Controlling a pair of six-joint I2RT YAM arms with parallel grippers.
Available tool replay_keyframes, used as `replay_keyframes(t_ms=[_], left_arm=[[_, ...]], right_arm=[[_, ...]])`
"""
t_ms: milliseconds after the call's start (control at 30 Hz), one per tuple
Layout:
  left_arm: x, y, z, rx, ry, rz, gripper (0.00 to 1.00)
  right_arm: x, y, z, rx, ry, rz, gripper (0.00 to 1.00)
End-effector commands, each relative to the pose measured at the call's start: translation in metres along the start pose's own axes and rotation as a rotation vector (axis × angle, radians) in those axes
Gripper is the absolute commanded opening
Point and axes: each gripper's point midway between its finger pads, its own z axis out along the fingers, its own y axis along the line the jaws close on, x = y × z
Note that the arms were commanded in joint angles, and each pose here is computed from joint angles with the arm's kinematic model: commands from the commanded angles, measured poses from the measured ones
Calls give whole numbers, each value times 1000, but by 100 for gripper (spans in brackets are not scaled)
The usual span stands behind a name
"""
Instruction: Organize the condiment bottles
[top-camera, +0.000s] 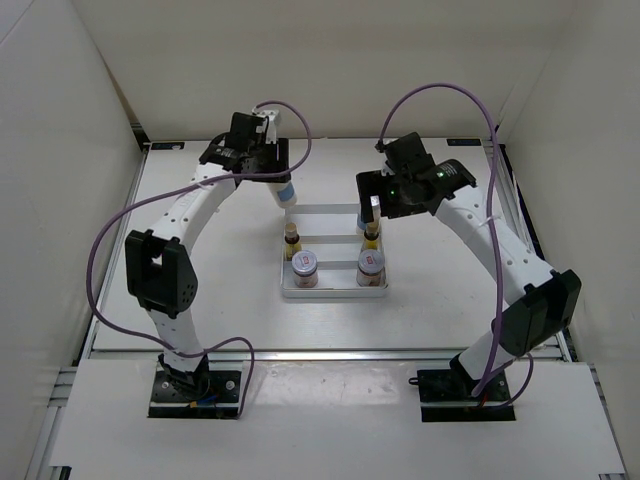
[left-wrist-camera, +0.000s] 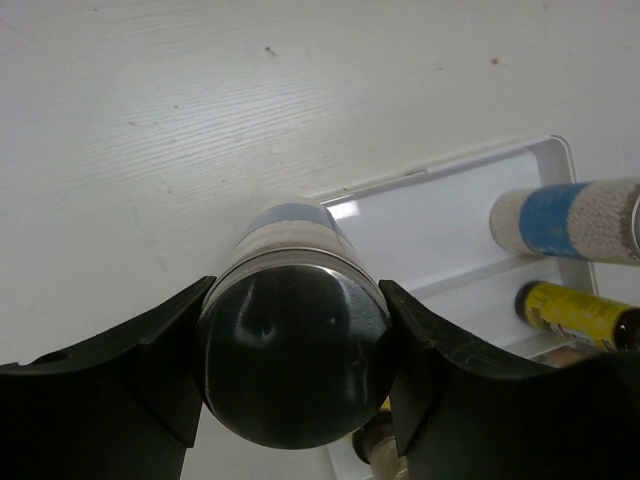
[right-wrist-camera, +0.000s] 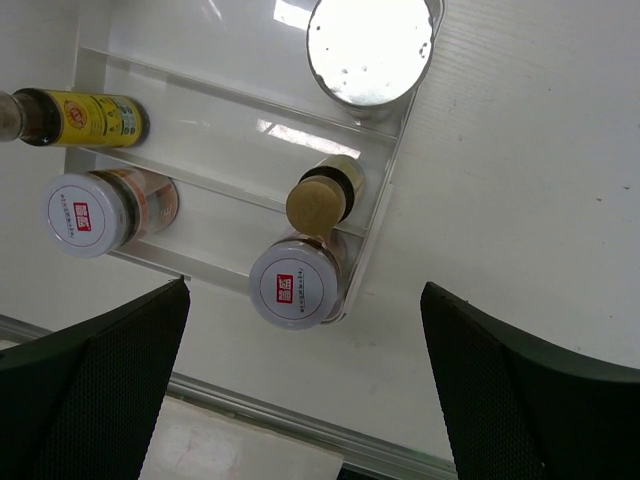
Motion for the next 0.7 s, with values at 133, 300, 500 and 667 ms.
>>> replay_keyframes(t_ms=[133,300,500,667], left_arm=[[-1,-52,-22,147,-34,49,51],[13,-58,-9,148,6,70,51],[32,-55,6,146,62,67,51],[51,-56,19,143,112,70,51]], right_arm=[[-7,5,-15,-38,-57,22,99],[-7,7,-18,-49,-63,22,99],[-5,5,-19,-40,-66,22,99],[-3,5,-20,-40,-64,31,99]])
